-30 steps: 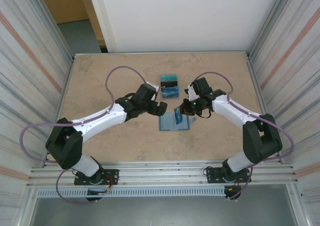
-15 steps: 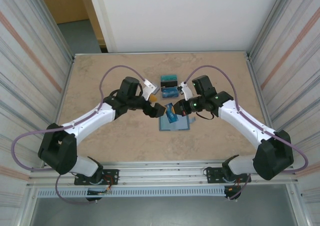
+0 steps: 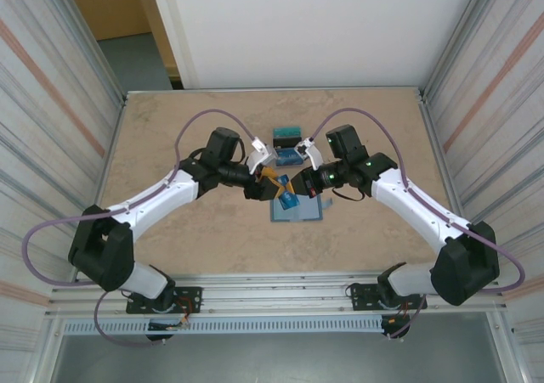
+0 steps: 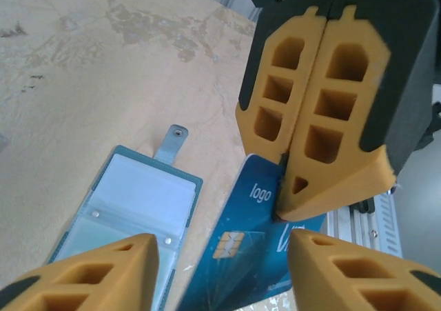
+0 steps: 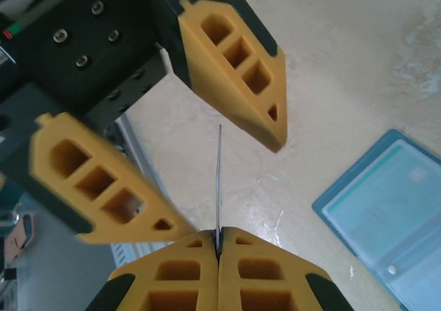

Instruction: Take the credit cards out of the card holder

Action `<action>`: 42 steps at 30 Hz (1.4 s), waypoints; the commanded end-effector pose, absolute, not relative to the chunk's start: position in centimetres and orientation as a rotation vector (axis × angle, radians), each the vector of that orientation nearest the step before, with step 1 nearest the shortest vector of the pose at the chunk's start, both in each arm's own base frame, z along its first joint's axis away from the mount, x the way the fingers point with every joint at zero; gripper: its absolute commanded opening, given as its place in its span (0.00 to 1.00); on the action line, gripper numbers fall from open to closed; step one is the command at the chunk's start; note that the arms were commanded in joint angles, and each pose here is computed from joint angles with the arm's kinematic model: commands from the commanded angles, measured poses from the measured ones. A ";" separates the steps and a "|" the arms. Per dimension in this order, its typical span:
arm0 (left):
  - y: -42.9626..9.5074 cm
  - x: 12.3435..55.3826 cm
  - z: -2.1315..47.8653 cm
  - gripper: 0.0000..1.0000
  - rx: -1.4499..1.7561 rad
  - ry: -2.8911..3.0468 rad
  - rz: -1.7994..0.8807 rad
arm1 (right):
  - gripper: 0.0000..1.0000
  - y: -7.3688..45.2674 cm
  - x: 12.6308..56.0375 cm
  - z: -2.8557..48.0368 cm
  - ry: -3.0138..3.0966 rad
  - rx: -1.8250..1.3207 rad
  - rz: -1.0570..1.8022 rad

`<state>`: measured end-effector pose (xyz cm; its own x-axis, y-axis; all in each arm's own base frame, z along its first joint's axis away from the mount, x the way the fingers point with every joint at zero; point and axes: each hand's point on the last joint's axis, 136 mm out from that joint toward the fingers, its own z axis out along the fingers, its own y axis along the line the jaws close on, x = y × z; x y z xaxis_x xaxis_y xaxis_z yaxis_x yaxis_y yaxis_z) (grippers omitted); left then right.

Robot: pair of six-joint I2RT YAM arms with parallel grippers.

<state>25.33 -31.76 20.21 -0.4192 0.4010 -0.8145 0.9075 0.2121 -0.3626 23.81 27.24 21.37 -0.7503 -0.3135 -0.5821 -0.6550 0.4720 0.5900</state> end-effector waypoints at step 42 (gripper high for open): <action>-28.6 25.4 31.8 0.00 0.561 1.621 -1.346 | 0.50 27.0 24.9 30.0 1.700 -0.533 1.570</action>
<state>25.61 -29.14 29.33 -0.5004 -0.1253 -0.8567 0.7930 0.3308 -0.5116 25.77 25.83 25.52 -0.6980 0.1799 -0.6931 -0.6384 0.2820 0.7162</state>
